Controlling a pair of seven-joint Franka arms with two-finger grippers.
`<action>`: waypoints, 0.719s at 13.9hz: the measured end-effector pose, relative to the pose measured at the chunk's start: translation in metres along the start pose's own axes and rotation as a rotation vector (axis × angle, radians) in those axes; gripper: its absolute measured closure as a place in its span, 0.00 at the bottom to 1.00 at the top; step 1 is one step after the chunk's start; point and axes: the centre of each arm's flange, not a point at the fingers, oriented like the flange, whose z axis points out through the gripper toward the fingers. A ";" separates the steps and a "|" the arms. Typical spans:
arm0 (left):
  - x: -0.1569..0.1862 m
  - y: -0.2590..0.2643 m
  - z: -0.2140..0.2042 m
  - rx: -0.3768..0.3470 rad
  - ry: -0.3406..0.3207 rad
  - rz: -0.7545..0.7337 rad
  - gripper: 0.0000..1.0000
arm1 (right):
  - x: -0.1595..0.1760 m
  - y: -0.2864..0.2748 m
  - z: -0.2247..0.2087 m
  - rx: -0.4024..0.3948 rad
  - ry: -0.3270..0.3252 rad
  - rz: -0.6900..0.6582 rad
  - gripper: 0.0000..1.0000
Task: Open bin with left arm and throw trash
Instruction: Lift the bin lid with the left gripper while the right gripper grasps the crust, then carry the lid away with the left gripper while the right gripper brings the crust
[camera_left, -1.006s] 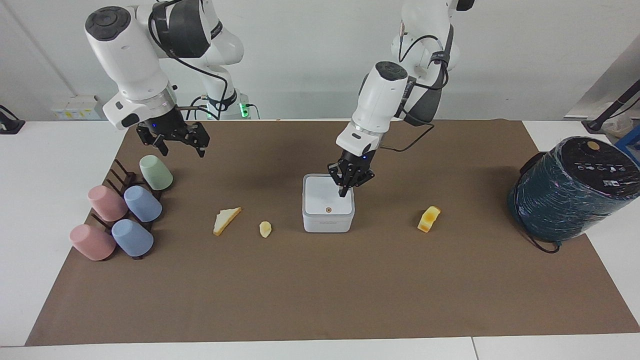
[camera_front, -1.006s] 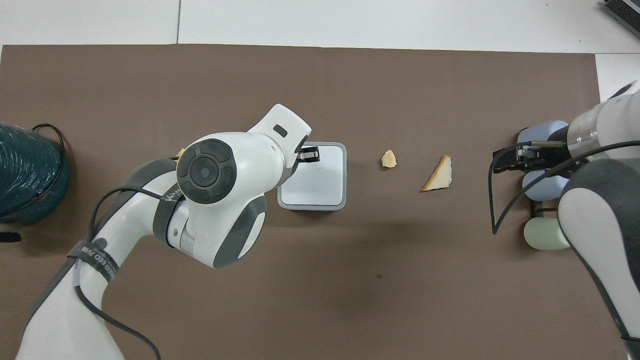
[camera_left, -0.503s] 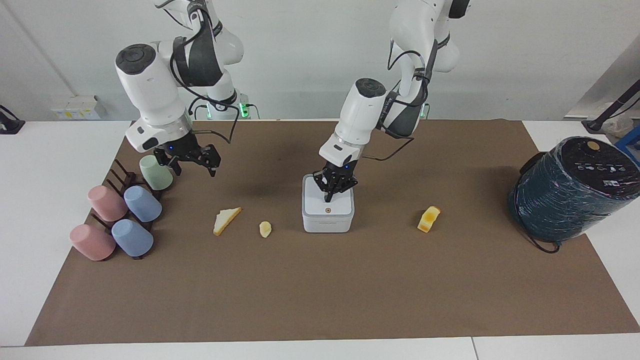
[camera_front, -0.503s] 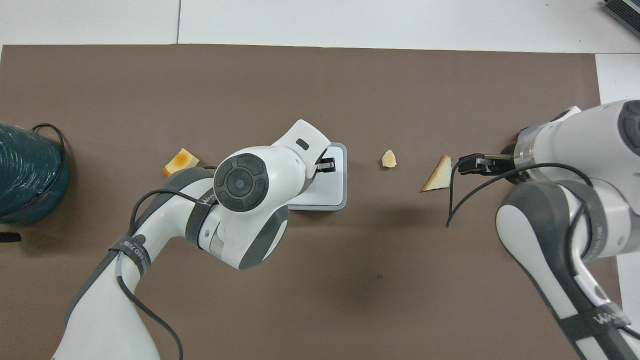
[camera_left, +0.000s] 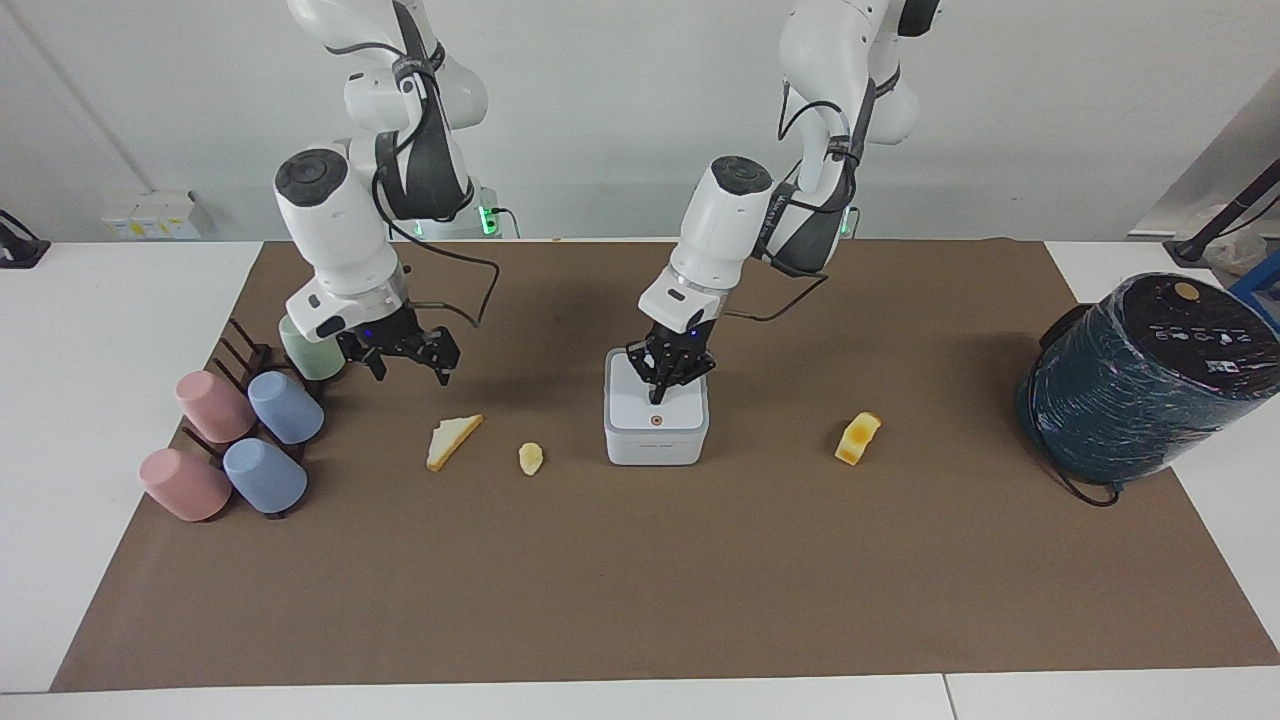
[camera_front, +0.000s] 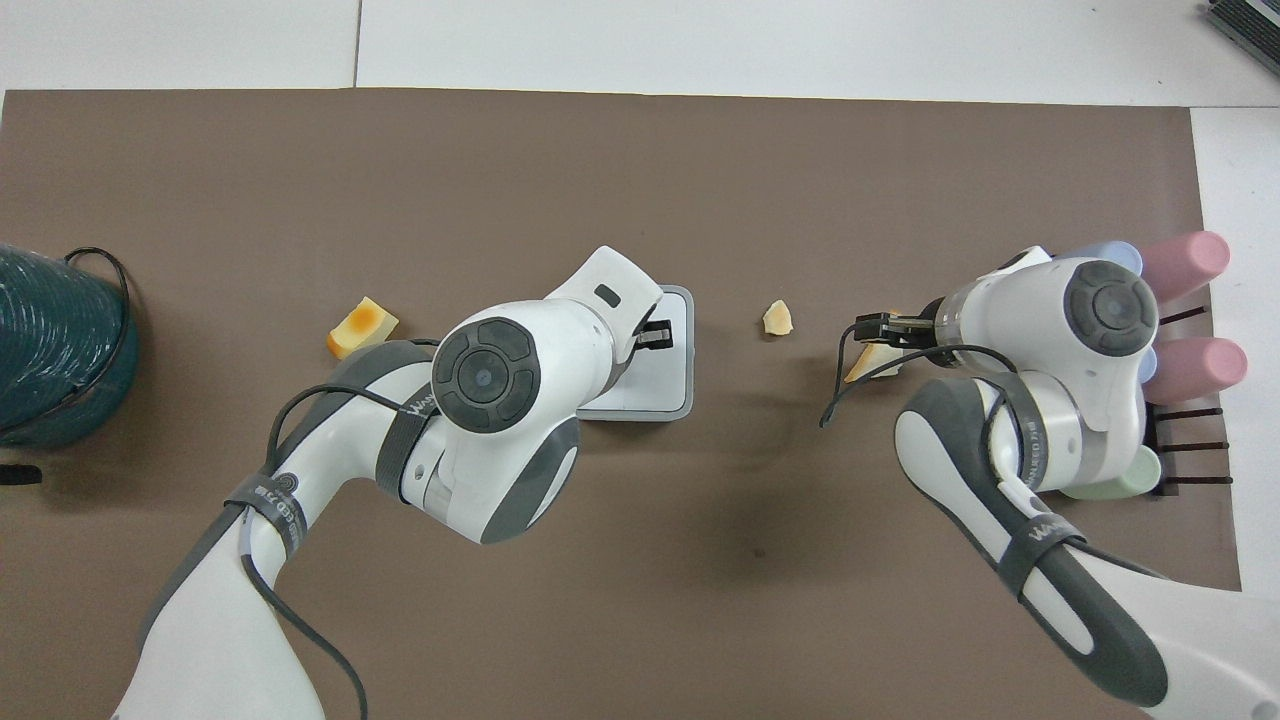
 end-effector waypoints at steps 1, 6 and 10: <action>0.000 0.000 0.000 0.000 0.000 0.000 0.97 | -0.003 -0.002 0.014 0.005 0.012 -0.004 0.00; 0.015 0.002 -0.020 0.054 -0.076 -0.011 0.96 | -0.008 0.000 0.044 0.011 0.027 -0.003 0.05; 0.071 -0.027 -0.082 0.113 -0.131 -0.081 0.76 | -0.006 -0.001 0.042 0.015 0.041 -0.003 0.35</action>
